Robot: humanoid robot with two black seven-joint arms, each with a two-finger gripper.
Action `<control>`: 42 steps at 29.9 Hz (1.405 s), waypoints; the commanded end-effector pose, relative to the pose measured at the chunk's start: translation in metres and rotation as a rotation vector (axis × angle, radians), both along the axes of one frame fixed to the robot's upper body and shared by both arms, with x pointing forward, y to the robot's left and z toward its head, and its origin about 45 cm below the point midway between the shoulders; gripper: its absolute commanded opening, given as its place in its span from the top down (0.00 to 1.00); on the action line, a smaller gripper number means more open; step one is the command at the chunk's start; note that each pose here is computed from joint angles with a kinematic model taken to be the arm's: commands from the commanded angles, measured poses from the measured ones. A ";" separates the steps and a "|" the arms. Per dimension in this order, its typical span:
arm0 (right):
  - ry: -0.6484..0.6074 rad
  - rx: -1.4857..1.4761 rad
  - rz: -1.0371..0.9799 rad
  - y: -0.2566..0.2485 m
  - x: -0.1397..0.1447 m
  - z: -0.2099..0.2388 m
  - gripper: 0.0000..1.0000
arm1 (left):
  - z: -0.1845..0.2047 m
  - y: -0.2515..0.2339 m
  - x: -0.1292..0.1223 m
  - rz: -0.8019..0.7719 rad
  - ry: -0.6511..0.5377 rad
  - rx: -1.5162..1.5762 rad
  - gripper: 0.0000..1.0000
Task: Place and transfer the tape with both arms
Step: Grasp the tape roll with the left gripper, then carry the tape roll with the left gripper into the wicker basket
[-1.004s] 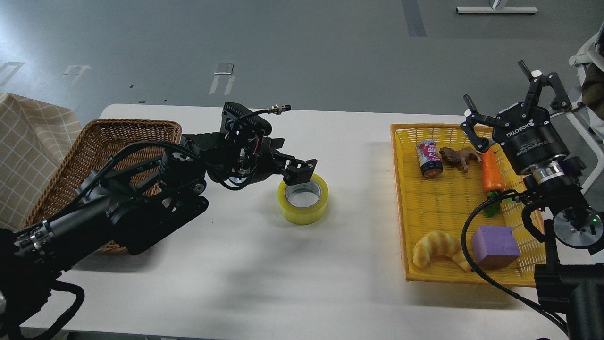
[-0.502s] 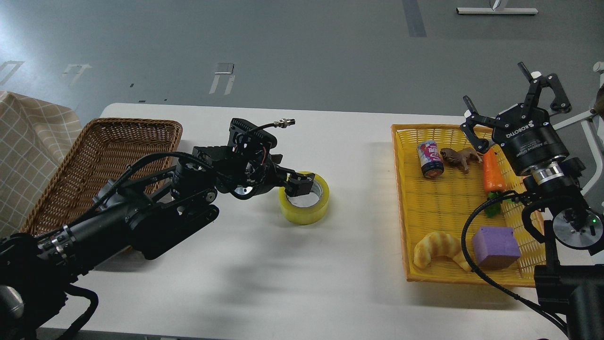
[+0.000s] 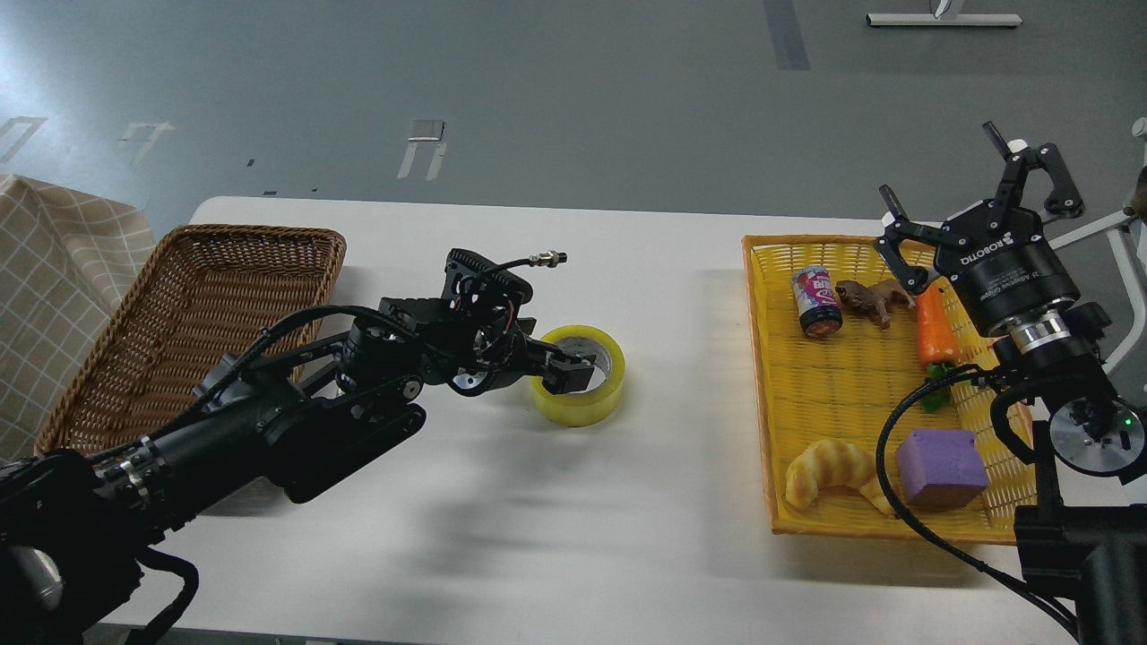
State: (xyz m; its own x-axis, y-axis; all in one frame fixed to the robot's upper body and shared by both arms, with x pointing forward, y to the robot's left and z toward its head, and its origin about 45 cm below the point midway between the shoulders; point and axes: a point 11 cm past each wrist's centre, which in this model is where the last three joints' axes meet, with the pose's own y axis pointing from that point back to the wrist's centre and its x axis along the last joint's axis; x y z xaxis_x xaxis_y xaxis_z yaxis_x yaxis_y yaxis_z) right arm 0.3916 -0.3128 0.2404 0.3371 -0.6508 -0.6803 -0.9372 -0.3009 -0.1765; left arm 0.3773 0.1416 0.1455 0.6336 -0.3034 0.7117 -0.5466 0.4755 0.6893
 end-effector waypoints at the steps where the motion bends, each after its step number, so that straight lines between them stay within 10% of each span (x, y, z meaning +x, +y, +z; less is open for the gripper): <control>1: 0.001 0.000 0.000 0.000 0.000 -0.001 0.00 | -0.004 0.002 0.001 0.009 0.009 0.008 0.07; 12: 0.001 0.000 0.000 0.000 0.000 -0.001 0.00 | -0.017 0.013 0.001 0.033 0.031 0.049 0.44; 16: 0.001 0.000 0.000 0.000 0.000 -0.001 0.00 | -0.019 0.018 0.003 0.042 0.028 0.064 1.00; 42: -0.006 -0.001 0.001 0.000 0.000 0.002 0.00 | 0.082 0.102 0.056 0.124 -0.121 0.083 1.00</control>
